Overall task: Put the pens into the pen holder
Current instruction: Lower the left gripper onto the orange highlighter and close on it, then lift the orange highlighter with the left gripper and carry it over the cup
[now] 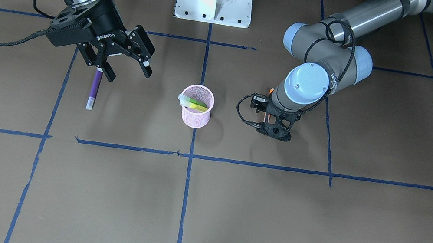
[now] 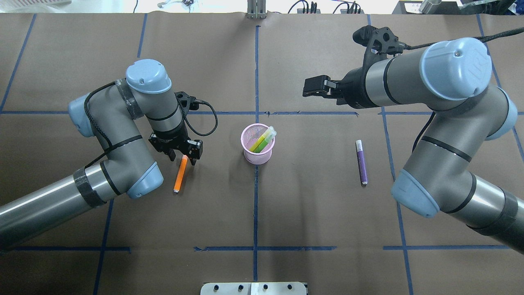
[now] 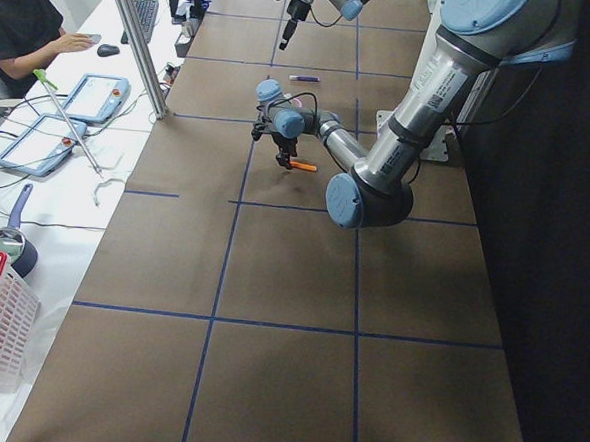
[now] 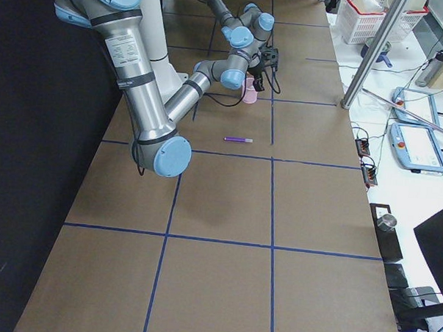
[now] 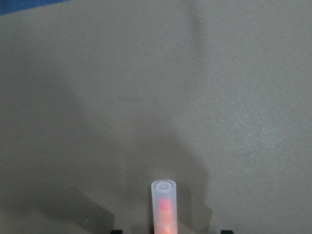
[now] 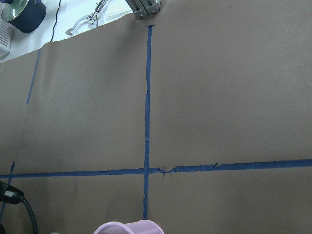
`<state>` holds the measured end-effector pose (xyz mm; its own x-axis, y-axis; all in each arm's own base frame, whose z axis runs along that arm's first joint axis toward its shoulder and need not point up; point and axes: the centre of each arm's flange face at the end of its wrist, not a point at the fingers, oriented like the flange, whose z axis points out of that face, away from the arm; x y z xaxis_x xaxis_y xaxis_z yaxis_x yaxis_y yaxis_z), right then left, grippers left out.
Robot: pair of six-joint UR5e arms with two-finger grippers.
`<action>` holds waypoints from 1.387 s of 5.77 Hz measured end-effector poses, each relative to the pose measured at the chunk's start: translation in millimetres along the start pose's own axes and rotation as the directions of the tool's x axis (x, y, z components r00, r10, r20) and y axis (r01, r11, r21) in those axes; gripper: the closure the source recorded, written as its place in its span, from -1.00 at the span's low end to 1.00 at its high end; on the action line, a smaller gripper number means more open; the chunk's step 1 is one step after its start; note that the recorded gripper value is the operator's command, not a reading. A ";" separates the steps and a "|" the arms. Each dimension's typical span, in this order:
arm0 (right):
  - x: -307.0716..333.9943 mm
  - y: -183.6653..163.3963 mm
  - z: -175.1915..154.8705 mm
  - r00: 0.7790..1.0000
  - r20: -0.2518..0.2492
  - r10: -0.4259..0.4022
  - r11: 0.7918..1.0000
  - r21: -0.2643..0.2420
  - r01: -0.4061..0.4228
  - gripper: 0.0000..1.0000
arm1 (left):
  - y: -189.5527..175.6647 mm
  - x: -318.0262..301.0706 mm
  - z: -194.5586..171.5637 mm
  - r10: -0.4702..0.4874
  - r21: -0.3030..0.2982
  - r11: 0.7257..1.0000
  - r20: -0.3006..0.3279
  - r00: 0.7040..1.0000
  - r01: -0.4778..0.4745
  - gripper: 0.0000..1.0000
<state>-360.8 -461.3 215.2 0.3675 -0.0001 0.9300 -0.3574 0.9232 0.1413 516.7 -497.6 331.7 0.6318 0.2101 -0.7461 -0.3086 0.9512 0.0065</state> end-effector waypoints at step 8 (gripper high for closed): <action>0.6 -0.9 0.2 1.000 -0.002 0.001 1.000 0.002 -0.001 -1.00 | 1.5 3.2 -5.3 0.012 0.012 1.000 -0.005 1.000 -0.012 1.00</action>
<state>-360.4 -462.2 215.7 0.3686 0.0020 0.9296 -0.3596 0.9225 0.1406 514.4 -496.7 325.7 0.6243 0.2199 -0.7496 -0.3075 0.9513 0.0229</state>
